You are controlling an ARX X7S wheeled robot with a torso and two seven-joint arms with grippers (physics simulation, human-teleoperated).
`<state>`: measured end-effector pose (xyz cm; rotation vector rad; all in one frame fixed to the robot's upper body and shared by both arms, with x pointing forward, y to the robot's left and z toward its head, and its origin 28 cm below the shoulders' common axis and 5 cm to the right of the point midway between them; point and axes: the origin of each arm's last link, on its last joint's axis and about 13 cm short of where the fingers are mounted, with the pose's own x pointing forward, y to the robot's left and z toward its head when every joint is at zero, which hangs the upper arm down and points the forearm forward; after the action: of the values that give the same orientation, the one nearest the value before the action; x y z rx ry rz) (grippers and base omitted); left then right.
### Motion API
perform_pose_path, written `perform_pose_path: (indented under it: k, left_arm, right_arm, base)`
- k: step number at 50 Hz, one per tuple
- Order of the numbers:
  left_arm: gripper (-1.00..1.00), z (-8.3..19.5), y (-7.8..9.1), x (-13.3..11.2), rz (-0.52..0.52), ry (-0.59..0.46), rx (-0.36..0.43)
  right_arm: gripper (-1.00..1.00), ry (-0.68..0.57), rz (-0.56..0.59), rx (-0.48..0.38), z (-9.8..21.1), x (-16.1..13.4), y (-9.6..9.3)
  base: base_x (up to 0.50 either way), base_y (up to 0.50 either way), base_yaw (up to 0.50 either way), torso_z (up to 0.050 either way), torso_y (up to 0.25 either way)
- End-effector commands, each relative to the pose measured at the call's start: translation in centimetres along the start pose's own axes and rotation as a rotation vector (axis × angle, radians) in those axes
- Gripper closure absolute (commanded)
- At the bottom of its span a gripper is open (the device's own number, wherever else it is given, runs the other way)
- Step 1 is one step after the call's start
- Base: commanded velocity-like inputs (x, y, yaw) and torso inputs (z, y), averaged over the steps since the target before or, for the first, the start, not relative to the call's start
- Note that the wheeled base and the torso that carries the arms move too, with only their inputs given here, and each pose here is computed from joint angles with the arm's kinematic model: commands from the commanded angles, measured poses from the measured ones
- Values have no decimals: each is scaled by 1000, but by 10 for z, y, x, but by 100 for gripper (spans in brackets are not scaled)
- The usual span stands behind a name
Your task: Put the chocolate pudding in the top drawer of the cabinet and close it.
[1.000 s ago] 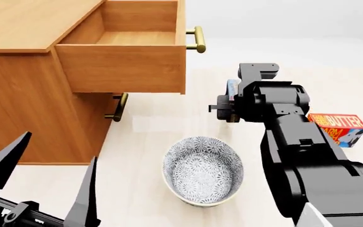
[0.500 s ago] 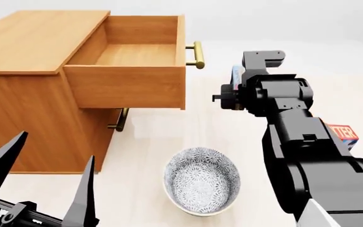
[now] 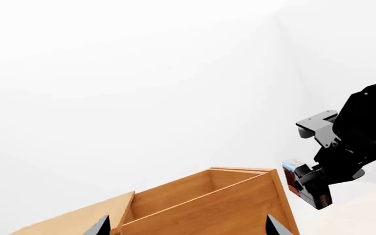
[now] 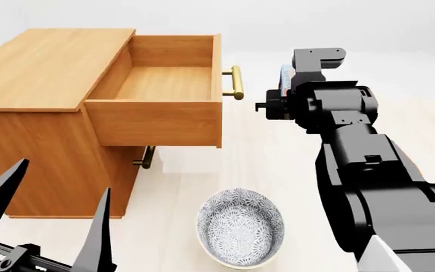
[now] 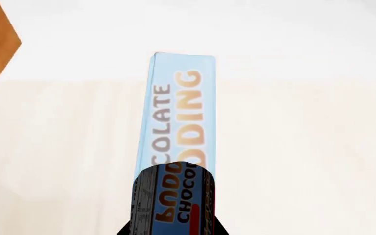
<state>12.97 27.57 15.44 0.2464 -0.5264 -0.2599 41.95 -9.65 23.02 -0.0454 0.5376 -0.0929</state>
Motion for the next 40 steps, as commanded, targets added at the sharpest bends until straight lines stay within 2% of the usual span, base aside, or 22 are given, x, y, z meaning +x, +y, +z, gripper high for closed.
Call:
perform_pose_path:
  k: [1,27,32,40]
  left_arm:
    - [-100,1,0,-1,2,-2,2]
    - [-100,1,2,0,8,-6,3]
    - [-100,-1,3,2,34,-11,2]
    - [-100,-3,2,2,32,10,3]
  right_arm:
    - [100,-39,-11,-10,8,-3,0]
    - [100,-100,-13,-12,20,-7,-1]
    - [100,-121,-13,-18,24,-8,1]
    - [100,-158,-4,-40,31,-11,4]
  base:
    - [0,0,0,50,0]
    - [0,0,0,50,0]
    - [0,0,0,50,0]
    - [0,0,0,0,0]
